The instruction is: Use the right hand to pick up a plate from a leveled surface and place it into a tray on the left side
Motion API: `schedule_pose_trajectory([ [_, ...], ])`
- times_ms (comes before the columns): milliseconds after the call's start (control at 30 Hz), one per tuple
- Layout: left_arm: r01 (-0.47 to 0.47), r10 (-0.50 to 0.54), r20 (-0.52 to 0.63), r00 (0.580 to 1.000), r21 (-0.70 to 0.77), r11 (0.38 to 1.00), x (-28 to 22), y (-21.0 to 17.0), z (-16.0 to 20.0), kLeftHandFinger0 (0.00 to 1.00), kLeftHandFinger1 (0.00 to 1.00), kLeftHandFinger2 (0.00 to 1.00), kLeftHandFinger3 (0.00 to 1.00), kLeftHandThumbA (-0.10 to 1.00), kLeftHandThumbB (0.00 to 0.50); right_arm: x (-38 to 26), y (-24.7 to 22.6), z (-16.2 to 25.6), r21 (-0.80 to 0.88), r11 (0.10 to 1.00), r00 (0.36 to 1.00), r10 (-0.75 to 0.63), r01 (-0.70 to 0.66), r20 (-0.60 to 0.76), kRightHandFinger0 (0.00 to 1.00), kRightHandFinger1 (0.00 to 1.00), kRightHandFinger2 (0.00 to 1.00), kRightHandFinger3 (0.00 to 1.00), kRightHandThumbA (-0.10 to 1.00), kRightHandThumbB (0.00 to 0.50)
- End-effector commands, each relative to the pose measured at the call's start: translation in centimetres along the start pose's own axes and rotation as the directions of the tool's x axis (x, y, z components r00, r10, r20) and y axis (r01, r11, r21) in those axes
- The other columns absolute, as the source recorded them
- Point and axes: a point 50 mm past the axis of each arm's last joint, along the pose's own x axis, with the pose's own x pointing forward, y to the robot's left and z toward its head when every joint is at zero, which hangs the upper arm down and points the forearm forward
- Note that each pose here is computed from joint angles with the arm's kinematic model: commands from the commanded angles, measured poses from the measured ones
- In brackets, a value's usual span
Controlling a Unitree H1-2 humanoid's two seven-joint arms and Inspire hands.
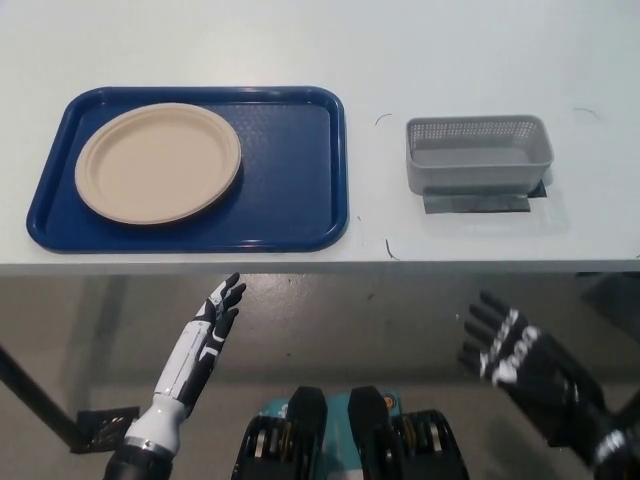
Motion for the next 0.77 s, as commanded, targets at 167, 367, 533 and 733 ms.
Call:
schedule_pose_trajectory([
  [167, 0.008, -0.008, 0.103, 0.995, -0.002, 1.0, 1.6, -0.3, 1.6, 1.0, 1.0, 1.0, 1.0, 1.0, 0.179, -8.8, 7.7, 2.6, -0.515, 0.842, 0.803, 0.416, -0.163, 0.426, 1.0, 1.0, 1.0, 1.0, 1.0, 0.416],
  [367, 0.016, -0.015, 0.102, 0.995, -0.003, 1.0, 1.3, -0.6, 1.6, 1.0, 1.0, 1.0, 1.0, 1.0, 0.178, -4.4, 1.9, -0.3, -0.591, 0.806, 0.898, 0.24, 0.028, 0.37, 1.0, 1.0, 1.0, 1.0, 1.0, 0.335],
  [533, 0.014, -0.013, 0.098, 0.995, -0.006, 1.0, 1.4, -0.7, 1.7, 1.0, 1.0, 1.0, 1.0, 1.0, 0.159, -1.7, -2.0, 0.0, -0.588, 0.795, 0.931, 0.085, 0.152, 0.354, 1.0, 1.0, 1.0, 1.0, 1.0, 0.256],
  [733, -0.004, 0.006, 0.091, 0.996, -0.016, 1.0, 0.5, -0.7, 1.2, 1.0, 1.0, 1.0, 1.0, 1.0, 0.178, -0.4, -4.0, 0.1, -0.579, 0.792, 0.933, 0.032, 0.194, 0.357, 1.0, 1.0, 1.0, 1.0, 1.0, 0.262],
])
